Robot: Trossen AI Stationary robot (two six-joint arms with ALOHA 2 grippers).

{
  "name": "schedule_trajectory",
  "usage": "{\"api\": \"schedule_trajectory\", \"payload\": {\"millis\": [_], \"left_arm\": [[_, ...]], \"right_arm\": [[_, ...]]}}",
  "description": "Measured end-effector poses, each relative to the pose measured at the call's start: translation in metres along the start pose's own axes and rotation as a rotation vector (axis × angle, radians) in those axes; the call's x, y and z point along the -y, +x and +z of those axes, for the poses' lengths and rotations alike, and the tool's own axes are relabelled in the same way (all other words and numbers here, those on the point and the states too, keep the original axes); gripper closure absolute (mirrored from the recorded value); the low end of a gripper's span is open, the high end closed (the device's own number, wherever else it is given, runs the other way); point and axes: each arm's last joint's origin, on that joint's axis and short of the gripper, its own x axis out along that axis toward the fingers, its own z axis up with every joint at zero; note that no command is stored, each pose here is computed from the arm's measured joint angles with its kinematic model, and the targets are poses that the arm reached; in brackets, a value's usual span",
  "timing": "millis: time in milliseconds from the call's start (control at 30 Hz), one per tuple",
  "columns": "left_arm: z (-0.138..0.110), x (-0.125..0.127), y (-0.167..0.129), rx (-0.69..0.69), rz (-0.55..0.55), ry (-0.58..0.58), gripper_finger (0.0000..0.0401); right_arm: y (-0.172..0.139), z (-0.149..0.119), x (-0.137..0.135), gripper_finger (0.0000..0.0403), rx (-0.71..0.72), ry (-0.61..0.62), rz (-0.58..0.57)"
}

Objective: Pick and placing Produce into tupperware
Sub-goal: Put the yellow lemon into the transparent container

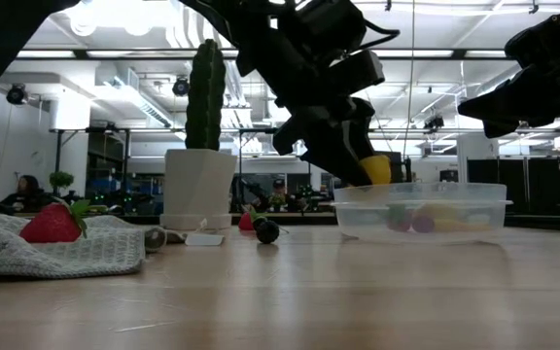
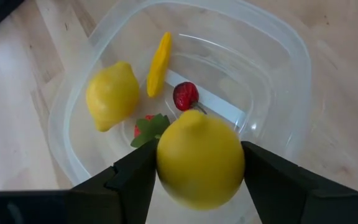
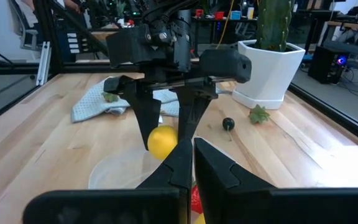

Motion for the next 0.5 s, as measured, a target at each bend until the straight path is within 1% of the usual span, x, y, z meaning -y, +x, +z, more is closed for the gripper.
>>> {"api": "schedule_trajectory", "payload": {"millis": [500], "left_arm": [[-0.0001, -0.0001, -0.0002, -0.003, 0.004, 0.000, 0.0187]], "right_arm": [[0.0000, 0.0000, 0.0000, 0.0394, 0.000, 0.009, 0.000]]}}
